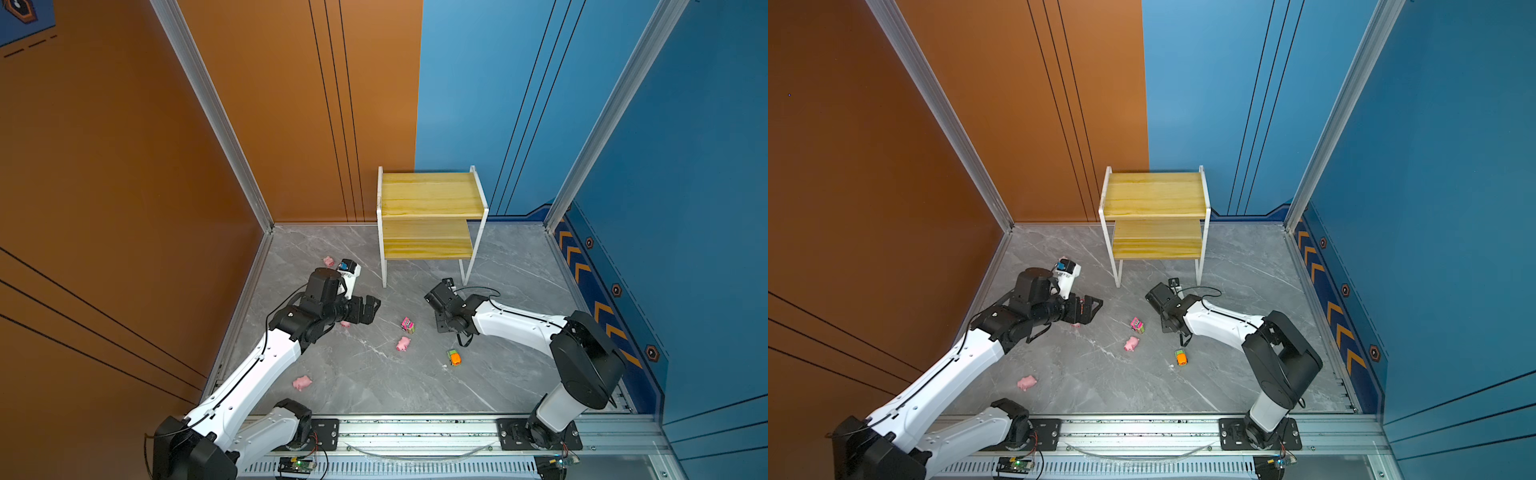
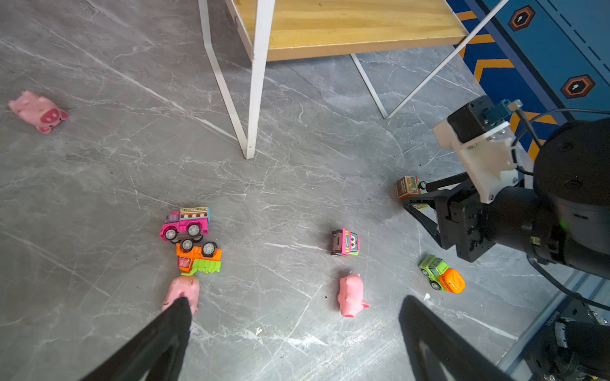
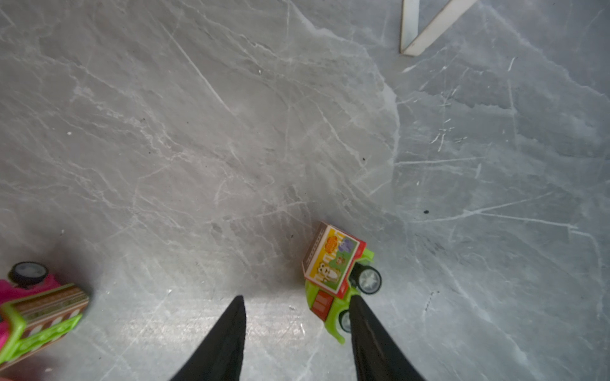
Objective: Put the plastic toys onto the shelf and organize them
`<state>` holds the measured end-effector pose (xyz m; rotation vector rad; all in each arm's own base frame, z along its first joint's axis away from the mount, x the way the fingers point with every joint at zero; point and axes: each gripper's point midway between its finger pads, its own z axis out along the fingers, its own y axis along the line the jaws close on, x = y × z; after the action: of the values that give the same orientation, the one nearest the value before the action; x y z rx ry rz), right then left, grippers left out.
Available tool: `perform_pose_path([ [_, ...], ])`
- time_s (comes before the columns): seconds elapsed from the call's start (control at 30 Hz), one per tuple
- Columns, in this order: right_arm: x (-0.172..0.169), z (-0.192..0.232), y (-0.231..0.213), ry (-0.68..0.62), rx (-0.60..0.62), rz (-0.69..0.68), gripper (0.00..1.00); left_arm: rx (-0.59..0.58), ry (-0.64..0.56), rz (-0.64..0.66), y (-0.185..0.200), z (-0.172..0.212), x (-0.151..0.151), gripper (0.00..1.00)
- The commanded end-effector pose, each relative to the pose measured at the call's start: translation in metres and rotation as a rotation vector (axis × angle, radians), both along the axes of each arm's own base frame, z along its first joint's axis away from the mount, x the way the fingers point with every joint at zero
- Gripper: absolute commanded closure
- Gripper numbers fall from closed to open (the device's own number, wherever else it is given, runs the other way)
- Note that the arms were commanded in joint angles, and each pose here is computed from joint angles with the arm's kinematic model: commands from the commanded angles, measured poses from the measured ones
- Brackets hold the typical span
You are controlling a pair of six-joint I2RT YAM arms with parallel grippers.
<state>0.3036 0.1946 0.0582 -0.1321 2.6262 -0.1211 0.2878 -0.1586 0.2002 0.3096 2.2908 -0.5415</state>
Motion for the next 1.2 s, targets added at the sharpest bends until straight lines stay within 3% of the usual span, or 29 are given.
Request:
perform_pose_path([
  [0.0,-0.001,-0.006,-0.007,0.006,-0.037,-0.025,0.45,-0.022,0.000,-0.019,-0.004,0.001,-0.004,0.01],
  [0.5,-0.001,-0.019,-0.013,0.036,-0.021,-0.045,0.35,-0.021,-0.010,-0.025,-0.003,0.003,-0.006,0.01],
  [1.17,-0.007,-0.025,-0.044,0.038,0.072,-0.123,0.34,-0.025,-0.018,-0.032,-0.004,0.004,-0.008,0.01],
])
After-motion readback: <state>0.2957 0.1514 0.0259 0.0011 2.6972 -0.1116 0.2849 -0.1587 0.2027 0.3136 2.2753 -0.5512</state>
